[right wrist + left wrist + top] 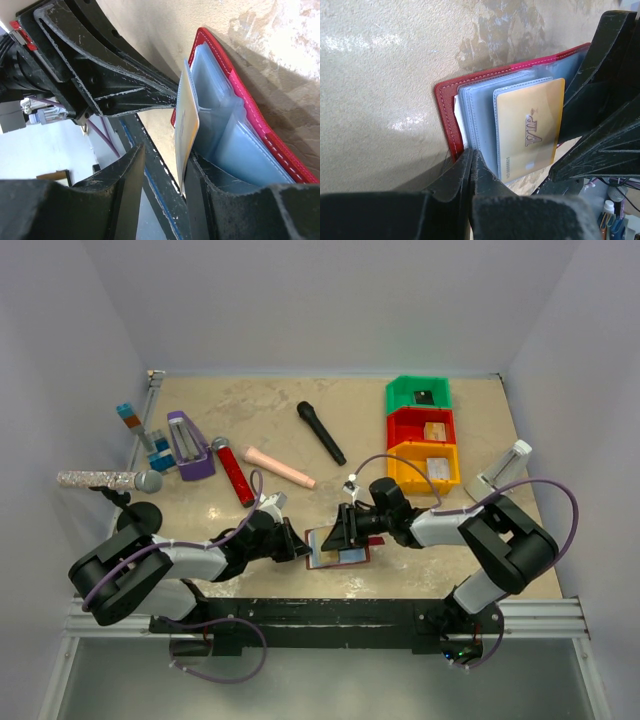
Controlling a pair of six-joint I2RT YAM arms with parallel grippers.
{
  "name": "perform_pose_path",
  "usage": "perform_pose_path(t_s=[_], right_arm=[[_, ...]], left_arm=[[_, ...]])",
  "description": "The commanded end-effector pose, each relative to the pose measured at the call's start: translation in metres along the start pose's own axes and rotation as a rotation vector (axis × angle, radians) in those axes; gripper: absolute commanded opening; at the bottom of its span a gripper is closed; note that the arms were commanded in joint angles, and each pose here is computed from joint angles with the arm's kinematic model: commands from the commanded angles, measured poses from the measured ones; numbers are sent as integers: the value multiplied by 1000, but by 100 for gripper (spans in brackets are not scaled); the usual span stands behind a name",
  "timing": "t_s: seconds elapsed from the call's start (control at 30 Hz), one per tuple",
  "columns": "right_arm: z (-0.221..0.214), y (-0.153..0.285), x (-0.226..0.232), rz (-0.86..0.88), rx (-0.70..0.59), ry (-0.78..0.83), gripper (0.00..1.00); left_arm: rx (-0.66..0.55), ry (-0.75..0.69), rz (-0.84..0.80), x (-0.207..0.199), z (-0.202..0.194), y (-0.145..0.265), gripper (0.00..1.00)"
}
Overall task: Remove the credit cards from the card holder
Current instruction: Remove the credit card from the card holder.
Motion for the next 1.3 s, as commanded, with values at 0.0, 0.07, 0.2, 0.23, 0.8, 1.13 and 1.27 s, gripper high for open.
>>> perform_pose_path(t_s=[0.0, 0.07, 0.2, 0.23, 0.8, 1.13, 1.27], right_arm=[[5, 3, 18, 31, -14, 70, 40], [4, 4, 17, 24, -13, 71, 39], [3, 6, 15, 10, -16, 72, 39], [3, 7, 16, 9, -20, 73, 39], [-1, 16, 15, -18, -36, 97, 38], [-3, 19, 14, -28, -41, 106, 36], [-3, 21, 15, -32, -50, 111, 35]], left_arm=[[53, -1, 105, 24, -19, 2, 0], [56, -2, 106, 25, -20, 2, 0], [58, -2, 113, 26, -20, 2, 0], [58, -2, 115, 27, -21, 2, 0], [62, 7, 132, 35, -28, 5, 0], [58, 12, 136, 38, -31, 7, 0], [56, 14, 140, 40, -32, 7, 0]])
Point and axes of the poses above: each gripper's point midway between its finger pads, its own y axis back along the fingers, its own x axis along the line the jaws close on, z = x × y, the point moved 3 cm from there along y, back along the fingers, and after that the axes turned 11 degrees about -y, right-handed, at the moved point
